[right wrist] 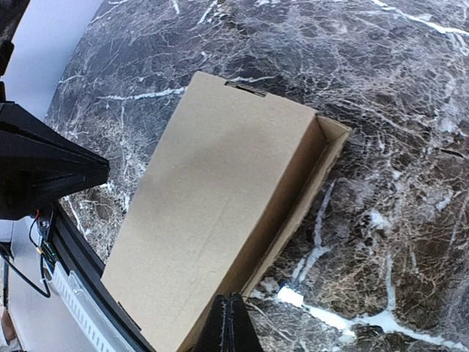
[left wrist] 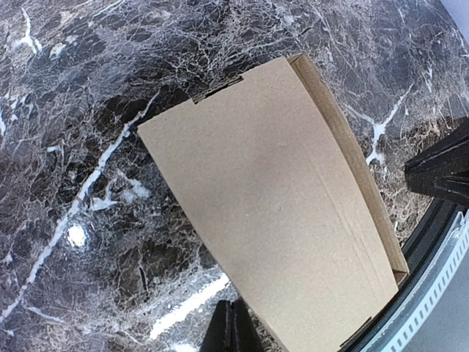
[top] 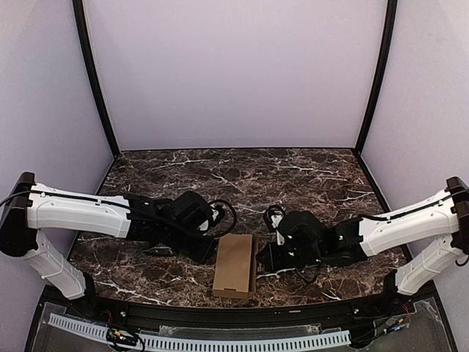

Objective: Fold the paper box

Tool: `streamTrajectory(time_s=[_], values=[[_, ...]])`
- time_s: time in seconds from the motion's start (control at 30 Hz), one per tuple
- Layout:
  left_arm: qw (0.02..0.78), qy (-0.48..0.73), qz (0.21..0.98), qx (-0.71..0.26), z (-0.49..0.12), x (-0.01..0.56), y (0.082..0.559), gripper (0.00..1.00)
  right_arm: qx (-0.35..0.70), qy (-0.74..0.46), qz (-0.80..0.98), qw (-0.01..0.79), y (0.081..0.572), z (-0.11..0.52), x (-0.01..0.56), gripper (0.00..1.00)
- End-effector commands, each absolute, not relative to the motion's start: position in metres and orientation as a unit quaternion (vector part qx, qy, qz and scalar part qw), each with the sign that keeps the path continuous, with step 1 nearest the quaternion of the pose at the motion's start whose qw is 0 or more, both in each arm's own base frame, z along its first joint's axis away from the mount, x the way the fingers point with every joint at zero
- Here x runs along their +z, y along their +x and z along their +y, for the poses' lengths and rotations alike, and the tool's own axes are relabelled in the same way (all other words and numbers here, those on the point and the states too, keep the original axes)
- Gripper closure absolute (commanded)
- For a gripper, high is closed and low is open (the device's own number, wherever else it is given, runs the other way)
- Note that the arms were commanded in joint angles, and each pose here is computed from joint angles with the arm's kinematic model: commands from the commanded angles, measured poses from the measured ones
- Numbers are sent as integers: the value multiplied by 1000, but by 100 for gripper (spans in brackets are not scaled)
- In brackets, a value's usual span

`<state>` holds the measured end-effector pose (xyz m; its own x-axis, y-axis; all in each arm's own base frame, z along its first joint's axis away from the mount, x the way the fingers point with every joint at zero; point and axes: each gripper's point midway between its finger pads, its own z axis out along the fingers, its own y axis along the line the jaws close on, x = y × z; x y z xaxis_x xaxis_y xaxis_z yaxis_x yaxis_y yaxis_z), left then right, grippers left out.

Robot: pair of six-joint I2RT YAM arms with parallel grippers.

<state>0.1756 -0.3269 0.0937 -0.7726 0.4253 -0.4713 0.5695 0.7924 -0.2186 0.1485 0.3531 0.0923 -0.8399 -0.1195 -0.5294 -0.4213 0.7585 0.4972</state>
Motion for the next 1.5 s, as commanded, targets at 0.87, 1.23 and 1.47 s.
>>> streamTrajectory(time_s=[0.87,1.23,1.47], values=[[155,284,935,-145,-323,51,168,99,288,-165,925,186,146,378,42,100],[140,277,942,-128,-302,35,159,99,319,-178,908,205,150,393,65,100],[134,268,946,-121,-288,30,153,99,348,-197,891,216,151,409,89,100]])
